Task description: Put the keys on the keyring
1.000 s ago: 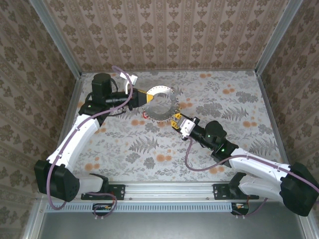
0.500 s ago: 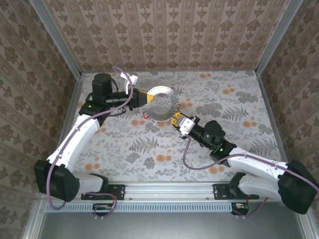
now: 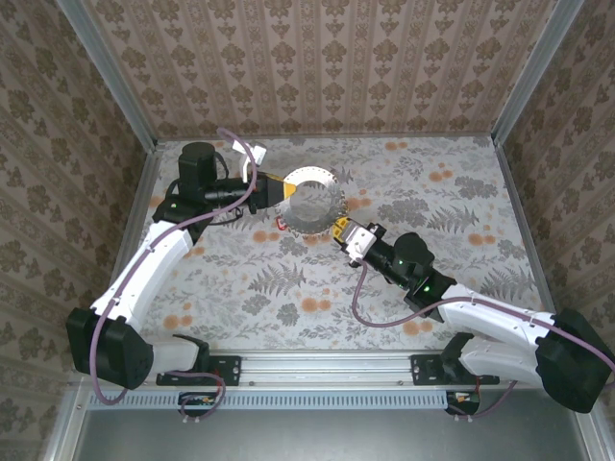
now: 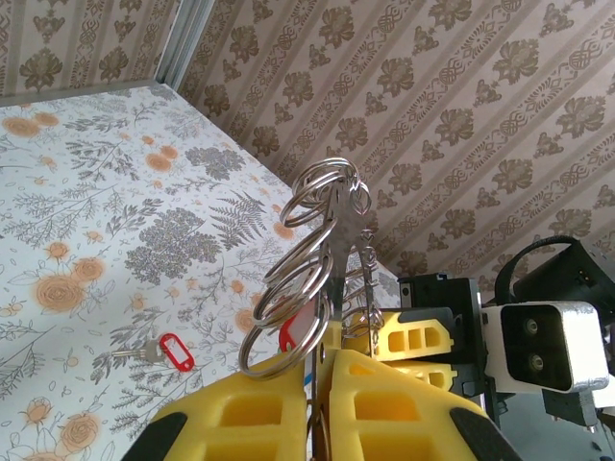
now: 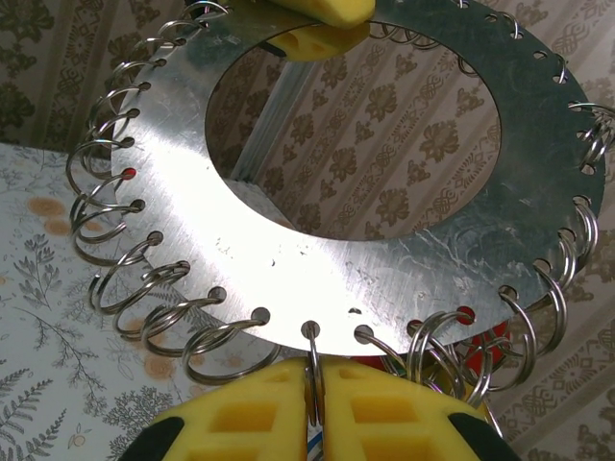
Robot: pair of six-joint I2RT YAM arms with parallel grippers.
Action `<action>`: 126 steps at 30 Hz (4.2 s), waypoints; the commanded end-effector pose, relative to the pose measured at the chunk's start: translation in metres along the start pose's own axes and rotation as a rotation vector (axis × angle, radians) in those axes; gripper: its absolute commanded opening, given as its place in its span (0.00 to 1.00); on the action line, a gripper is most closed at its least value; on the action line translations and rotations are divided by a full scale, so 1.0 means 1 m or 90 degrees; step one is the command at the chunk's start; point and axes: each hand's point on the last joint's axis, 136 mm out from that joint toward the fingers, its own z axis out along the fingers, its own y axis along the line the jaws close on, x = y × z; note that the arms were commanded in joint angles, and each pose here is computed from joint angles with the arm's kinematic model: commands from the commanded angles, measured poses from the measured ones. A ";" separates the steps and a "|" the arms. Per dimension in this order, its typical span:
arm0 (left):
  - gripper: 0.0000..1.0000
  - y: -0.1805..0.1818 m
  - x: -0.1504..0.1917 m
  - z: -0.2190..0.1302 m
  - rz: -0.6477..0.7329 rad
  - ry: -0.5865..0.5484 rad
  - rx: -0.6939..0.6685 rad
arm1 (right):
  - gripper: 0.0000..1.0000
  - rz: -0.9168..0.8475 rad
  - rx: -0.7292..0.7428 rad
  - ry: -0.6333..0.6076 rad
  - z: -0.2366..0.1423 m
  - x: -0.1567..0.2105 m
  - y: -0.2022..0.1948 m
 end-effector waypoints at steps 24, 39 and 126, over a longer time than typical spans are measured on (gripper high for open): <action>0.23 0.053 0.051 0.018 -0.204 0.016 -0.052 | 0.00 0.183 -0.044 0.014 0.008 -0.015 -0.020; 0.00 0.082 0.071 0.017 -0.259 0.020 -0.112 | 0.00 0.093 -0.099 0.201 0.008 0.039 -0.001; 0.54 0.028 0.161 0.059 0.011 0.152 0.142 | 0.00 0.065 -0.303 0.148 0.028 0.055 0.071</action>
